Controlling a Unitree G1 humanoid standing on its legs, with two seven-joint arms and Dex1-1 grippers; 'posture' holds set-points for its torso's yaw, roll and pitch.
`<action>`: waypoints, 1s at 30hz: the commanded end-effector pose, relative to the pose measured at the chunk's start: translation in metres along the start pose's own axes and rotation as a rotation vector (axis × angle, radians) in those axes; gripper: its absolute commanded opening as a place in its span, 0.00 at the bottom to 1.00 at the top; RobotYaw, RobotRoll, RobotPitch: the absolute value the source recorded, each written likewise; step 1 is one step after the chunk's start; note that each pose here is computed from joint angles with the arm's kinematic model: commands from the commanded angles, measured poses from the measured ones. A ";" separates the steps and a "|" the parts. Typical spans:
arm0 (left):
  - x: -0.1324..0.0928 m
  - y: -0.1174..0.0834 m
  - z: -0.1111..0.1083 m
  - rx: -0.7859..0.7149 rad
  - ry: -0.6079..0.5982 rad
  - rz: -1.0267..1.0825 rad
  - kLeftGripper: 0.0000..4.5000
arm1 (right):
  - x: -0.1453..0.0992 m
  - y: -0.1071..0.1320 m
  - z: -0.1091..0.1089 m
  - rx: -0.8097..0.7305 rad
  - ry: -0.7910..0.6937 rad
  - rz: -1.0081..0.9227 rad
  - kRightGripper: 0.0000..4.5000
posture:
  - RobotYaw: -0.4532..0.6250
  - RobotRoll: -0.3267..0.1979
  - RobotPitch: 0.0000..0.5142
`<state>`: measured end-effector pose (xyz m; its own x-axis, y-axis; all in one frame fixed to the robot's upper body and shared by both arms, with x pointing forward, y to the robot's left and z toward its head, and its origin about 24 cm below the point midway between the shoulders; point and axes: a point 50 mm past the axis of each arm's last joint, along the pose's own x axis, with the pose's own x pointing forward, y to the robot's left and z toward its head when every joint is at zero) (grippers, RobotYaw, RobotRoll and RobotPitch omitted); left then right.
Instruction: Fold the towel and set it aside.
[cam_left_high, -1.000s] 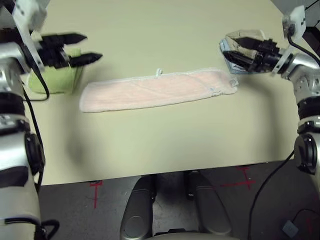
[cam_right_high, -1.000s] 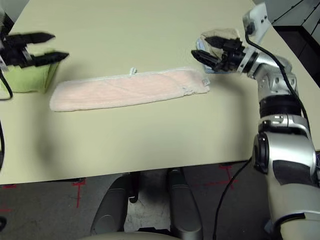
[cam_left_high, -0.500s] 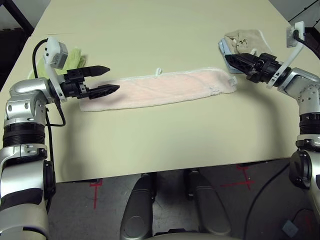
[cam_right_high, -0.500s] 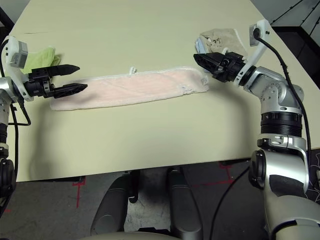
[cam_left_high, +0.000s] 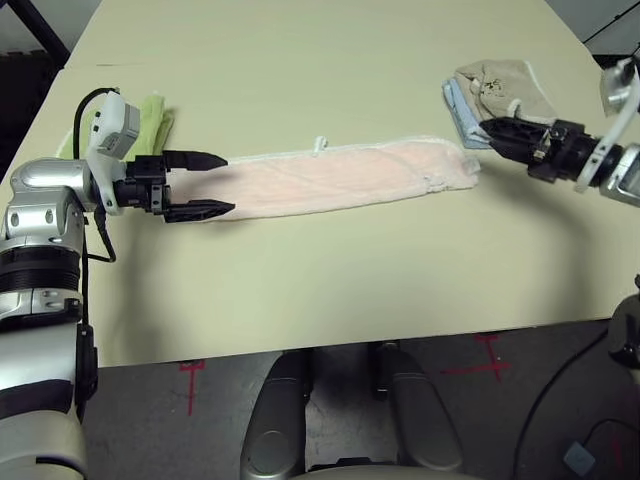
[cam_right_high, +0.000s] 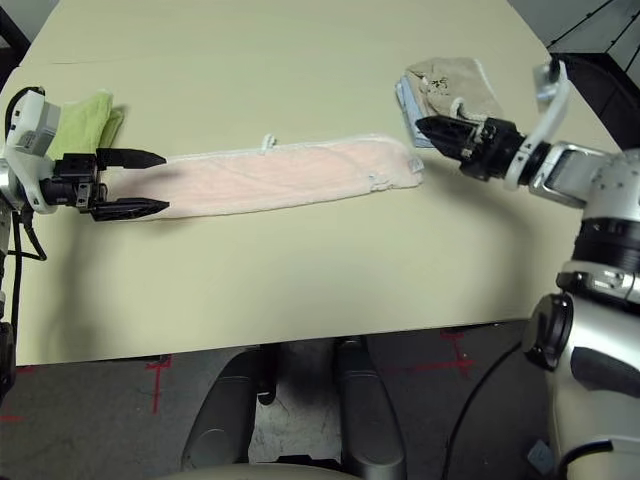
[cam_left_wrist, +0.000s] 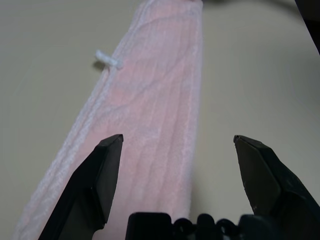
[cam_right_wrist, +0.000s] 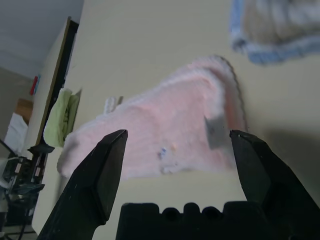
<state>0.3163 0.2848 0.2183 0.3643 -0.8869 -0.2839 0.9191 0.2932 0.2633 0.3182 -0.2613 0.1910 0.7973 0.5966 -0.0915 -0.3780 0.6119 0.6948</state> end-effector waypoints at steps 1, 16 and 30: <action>-0.003 -0.003 -0.003 -0.011 0.037 -0.018 1.00 | -0.008 0.005 -0.002 0.008 -0.064 -0.016 0.99 | 0.43 0.62 0.62; -0.003 -0.007 0.004 -0.022 0.024 -0.038 1.00 | -0.012 0.001 -0.026 0.086 -0.011 -0.135 0.99 | 0.44 0.62 0.65; -0.004 -0.011 0.005 -0.036 0.031 -0.040 1.00 | 0.027 -0.008 -0.033 0.120 -0.056 -0.228 0.99 | 0.46 0.62 0.68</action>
<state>0.3084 0.2809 0.2204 0.3325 -0.8890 -0.3149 0.9371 0.2739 0.2163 0.3242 -0.2305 0.1724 0.8758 0.4553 -0.1605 -0.1986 0.6429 0.7398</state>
